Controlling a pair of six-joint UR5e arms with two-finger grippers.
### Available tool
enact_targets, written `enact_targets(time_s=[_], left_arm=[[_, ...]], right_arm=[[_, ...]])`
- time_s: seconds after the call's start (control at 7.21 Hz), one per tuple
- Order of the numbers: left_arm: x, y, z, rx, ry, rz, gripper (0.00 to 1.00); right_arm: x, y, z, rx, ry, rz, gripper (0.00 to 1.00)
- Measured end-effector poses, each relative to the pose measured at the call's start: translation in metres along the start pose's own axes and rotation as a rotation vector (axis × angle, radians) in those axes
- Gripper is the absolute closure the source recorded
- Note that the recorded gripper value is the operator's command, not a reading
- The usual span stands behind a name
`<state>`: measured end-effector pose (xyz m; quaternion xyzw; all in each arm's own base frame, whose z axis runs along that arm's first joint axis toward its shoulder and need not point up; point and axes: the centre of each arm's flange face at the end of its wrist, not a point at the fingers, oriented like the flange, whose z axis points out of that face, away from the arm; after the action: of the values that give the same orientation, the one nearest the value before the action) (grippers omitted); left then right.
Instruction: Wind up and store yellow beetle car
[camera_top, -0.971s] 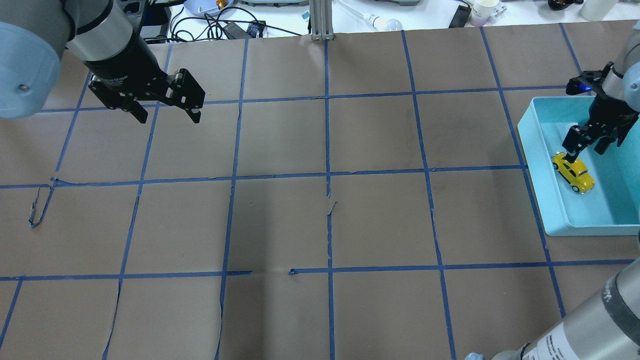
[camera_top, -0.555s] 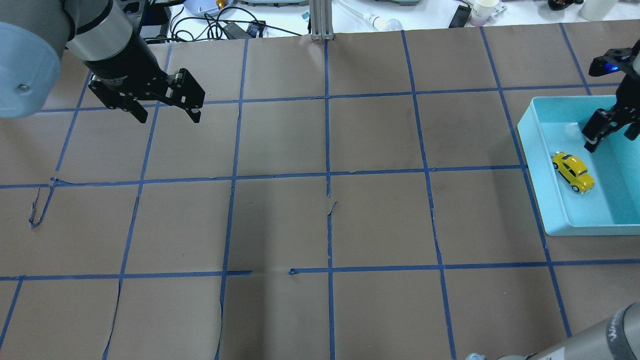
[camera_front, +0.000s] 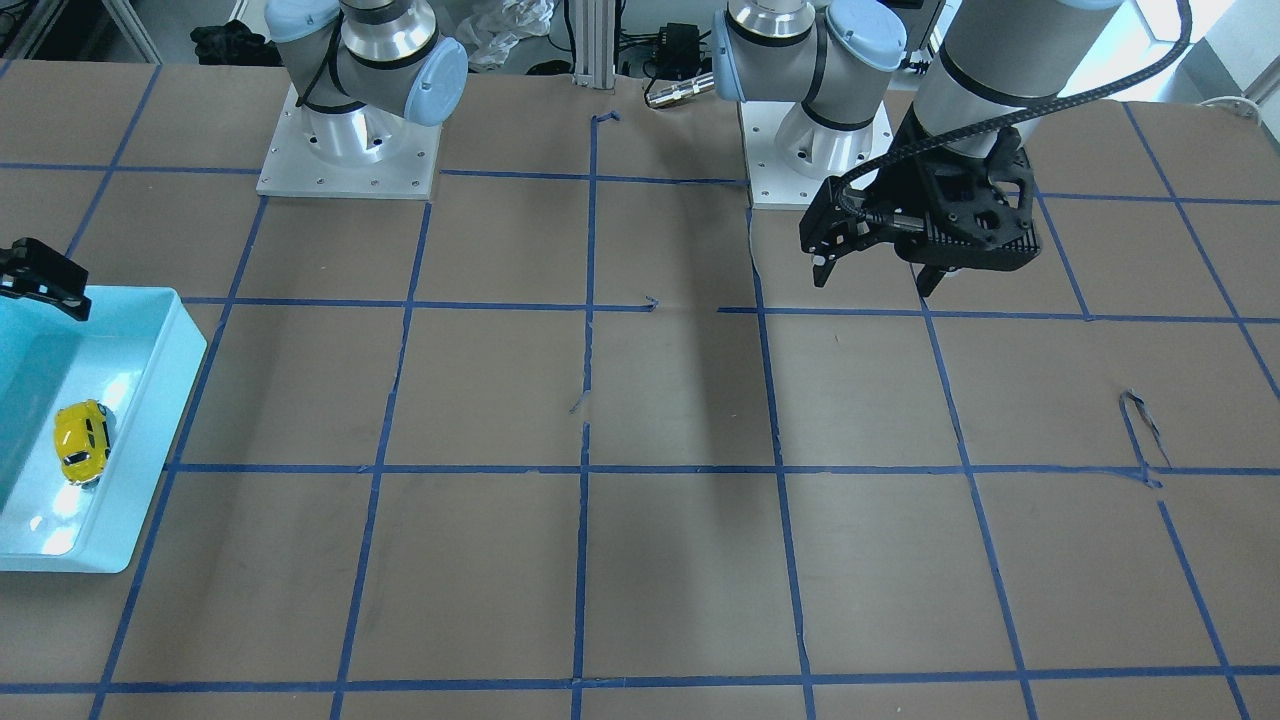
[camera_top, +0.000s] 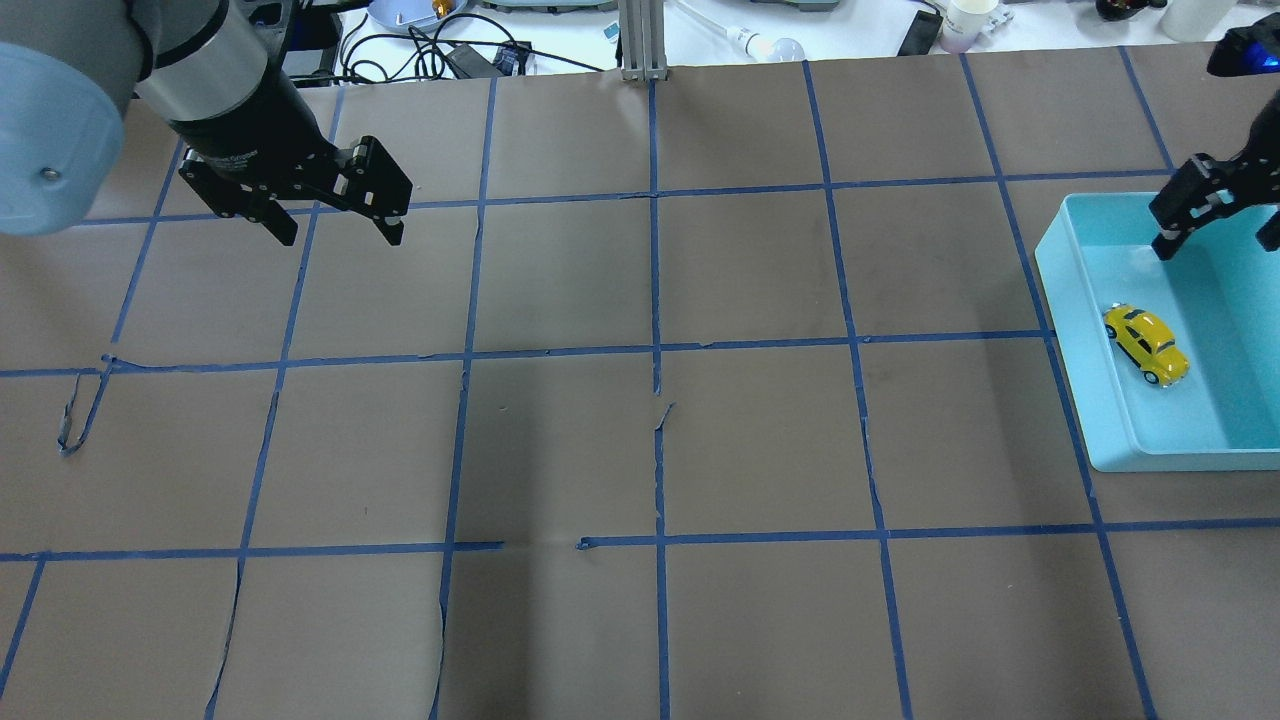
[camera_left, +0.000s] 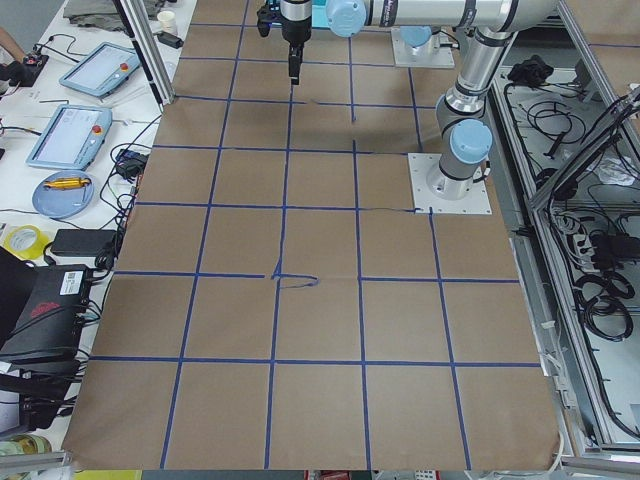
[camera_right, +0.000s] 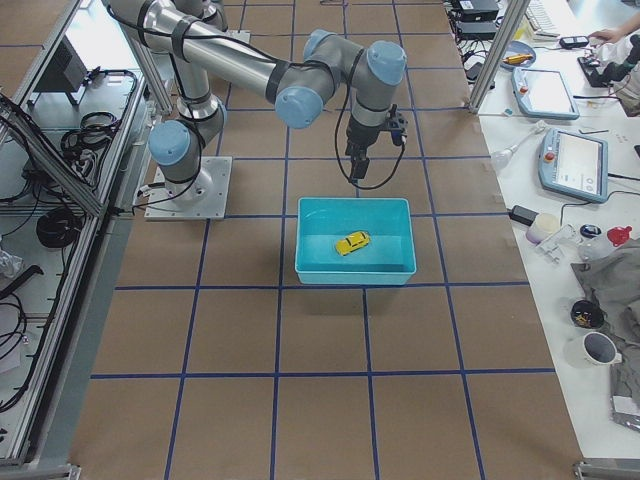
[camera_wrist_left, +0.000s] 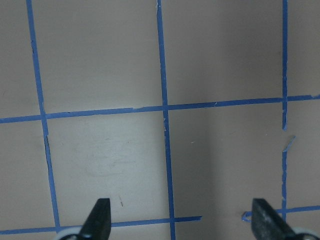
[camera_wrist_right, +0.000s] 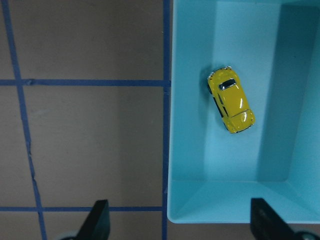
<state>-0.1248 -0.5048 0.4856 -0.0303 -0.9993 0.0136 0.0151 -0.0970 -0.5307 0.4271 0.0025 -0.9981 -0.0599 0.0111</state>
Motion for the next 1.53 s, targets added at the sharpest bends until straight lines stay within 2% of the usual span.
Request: enact_targets(time_s=[0.42, 0.69, 0.97, 1.53], left_arm=[[0.000, 0.000, -0.001, 0.002, 0.000, 0.001, 0.00], [0.000, 0.000, -0.001, 0.003, 0.000, 0.002, 0.00], [0.000, 0.000, -0.001, 0.004, 0.000, 0.002, 0.00], [0.000, 0.000, -0.001, 0.003, 0.000, 0.003, 0.00]], right_arm=[[-0.100, 0.003, -0.023, 0.052, 0.007, 0.167, 0.00], [-0.159, 0.011, -0.039, 0.125, 0.018, 0.152, 0.00], [-0.193, 0.027, -0.055, 0.168, 0.019, 0.124, 0.00], [-0.210, 0.047, -0.065, 0.155, -0.024, 0.100, 0.00]])
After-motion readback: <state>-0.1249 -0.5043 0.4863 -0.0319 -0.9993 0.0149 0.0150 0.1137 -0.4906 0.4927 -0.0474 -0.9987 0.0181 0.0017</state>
